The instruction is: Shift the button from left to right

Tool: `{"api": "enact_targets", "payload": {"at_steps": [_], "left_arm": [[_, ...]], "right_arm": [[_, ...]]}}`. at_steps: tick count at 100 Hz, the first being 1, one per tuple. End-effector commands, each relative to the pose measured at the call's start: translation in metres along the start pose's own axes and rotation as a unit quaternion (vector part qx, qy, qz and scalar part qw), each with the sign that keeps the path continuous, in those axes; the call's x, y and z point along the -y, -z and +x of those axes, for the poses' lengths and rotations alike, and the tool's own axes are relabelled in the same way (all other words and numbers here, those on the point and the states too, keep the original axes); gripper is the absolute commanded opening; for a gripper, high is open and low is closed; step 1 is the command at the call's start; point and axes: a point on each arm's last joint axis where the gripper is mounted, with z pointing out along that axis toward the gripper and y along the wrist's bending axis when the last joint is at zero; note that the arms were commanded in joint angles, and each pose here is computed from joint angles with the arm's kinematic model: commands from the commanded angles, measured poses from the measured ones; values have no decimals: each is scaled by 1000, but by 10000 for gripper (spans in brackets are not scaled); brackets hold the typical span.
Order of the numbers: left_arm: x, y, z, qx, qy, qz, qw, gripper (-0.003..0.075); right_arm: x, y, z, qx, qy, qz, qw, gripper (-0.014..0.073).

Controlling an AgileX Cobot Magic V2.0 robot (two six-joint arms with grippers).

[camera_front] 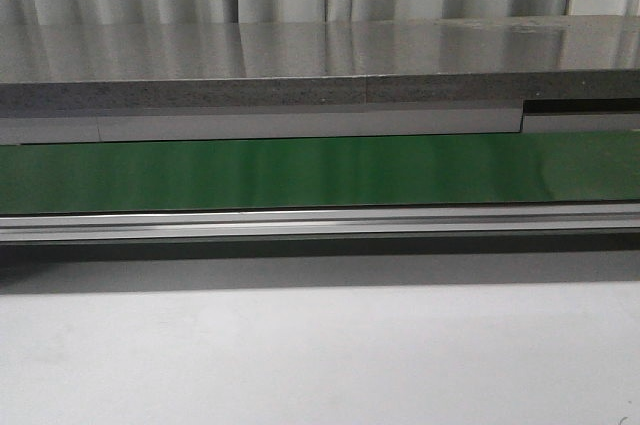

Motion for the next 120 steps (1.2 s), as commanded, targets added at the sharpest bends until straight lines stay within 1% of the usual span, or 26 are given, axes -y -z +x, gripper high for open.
{"api": "enact_targets", "payload": {"at_steps": [1,22,34,55,120], "left_arm": [[1,7,-3,65,14,7,998,-21],[2,19,29,82,30,7,996,-20],[2,15,44,54,50,8,997,-20],[2,13,59,39,62,9,997,-21],[3,13,60,45,59,10,997,-20]], "right_arm": [[-1,3,-14,61,6,0,998,-66],[-1,3,-14,61,6,0,998,-66],[-1,3,-14,61,6,0,998,-66],[-1,3,-14,61,6,0,998,-66],[-1,3,-14,61,6,0,998,-66]]}}
